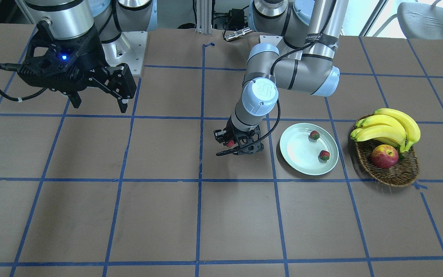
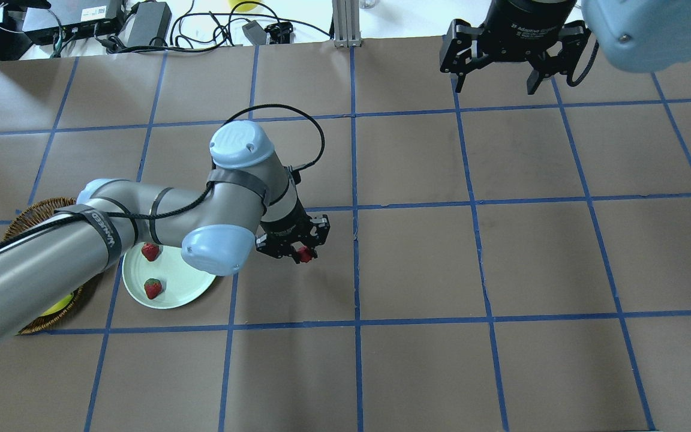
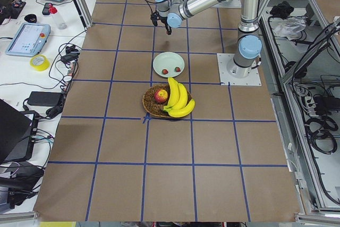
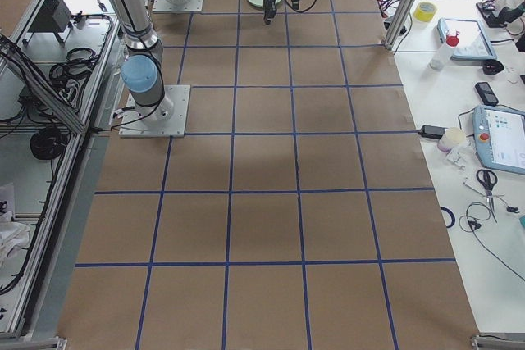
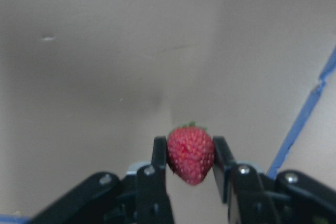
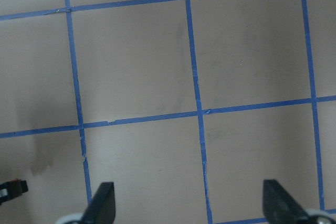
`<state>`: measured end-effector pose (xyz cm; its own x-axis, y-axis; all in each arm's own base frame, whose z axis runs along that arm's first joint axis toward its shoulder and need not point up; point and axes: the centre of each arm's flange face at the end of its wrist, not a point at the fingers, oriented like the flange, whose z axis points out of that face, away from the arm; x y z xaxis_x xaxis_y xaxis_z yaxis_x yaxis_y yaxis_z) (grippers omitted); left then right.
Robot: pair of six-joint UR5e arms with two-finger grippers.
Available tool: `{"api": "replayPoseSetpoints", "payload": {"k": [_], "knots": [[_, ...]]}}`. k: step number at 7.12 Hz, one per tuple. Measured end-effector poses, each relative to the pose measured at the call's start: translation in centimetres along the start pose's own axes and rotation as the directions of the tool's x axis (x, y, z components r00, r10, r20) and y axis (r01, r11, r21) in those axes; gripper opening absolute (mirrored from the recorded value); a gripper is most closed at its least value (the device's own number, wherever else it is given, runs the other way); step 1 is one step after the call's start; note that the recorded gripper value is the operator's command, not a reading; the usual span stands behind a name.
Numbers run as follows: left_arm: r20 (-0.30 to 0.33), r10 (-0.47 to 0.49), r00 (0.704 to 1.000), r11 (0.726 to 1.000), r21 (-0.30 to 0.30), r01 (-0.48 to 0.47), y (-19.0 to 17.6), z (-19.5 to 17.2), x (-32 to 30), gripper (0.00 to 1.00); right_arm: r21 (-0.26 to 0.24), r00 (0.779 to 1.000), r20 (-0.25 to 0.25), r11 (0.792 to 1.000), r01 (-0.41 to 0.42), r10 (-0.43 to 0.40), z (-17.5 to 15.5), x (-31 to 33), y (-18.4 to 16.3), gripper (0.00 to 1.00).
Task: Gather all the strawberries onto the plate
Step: 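Carry the last strawberry into the plate and release it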
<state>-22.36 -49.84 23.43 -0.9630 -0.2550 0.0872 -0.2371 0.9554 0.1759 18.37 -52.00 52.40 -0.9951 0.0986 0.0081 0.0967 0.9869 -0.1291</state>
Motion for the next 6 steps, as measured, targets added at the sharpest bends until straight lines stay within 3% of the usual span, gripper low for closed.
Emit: {"api": "replayPoseSetpoints", "payload": {"k": [2,5,6], "knots": [[0.064,0.033,0.997,0.999,-0.004,-0.033,-4.6,-4.1,-5.7,0.00,-0.005,1.000,-0.001,1.000,-0.005,0.005,0.3,0.1,-0.2,1.00],[0.092,0.084,0.992,0.995,-0.067,-0.078,-7.6,-3.5,-15.2,0.00,-0.014,1.000,-0.002,1.000,-0.008,0.008,0.9,0.0,-0.4,1.00],[0.086,0.094,0.992,0.993,-0.085,-0.086,-7.9,-2.9,-17.2,0.86,-0.014,1.000,-0.003,1.000,-0.008,0.008,1.0,0.0,-0.5,1.00]]}}
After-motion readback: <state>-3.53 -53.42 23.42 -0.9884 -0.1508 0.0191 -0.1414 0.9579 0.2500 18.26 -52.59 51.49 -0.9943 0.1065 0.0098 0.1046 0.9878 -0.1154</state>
